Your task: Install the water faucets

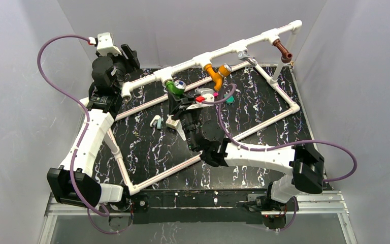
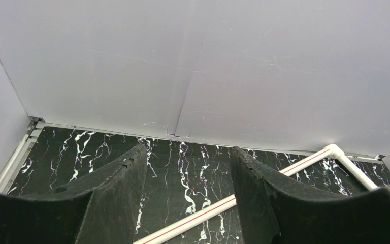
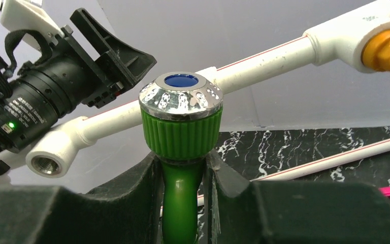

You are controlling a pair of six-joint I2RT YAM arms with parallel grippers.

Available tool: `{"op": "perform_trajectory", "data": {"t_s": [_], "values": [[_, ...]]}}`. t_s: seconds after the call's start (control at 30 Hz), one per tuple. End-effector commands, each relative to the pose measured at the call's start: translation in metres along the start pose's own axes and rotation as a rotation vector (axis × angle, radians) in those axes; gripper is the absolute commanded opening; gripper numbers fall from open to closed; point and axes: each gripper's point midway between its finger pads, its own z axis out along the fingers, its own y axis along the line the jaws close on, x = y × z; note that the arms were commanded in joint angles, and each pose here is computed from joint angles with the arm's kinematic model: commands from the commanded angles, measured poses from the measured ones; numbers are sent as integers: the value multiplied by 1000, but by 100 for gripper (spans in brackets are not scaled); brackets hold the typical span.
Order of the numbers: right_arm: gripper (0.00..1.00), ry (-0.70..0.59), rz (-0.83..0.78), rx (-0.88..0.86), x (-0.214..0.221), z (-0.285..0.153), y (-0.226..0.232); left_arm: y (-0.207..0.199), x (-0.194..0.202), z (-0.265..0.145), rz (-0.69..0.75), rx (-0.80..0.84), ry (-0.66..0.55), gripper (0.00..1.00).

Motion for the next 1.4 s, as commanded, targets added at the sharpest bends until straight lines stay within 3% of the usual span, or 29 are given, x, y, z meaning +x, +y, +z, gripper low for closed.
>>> {"op": "perform_trajectory", "data": {"t_s": [0.0, 0.37, 1.37], "values": [[1, -23, 136, 88, -14, 7, -5, 44, 188, -15, 85, -119, 544, 58], [1, -17, 285, 132, -19, 8, -5, 44, 189, -15, 82, -115, 545, 58], [1, 117, 721, 338, 22, 3, -26, 42, 188, -16, 72, -106, 543, 58]]}}
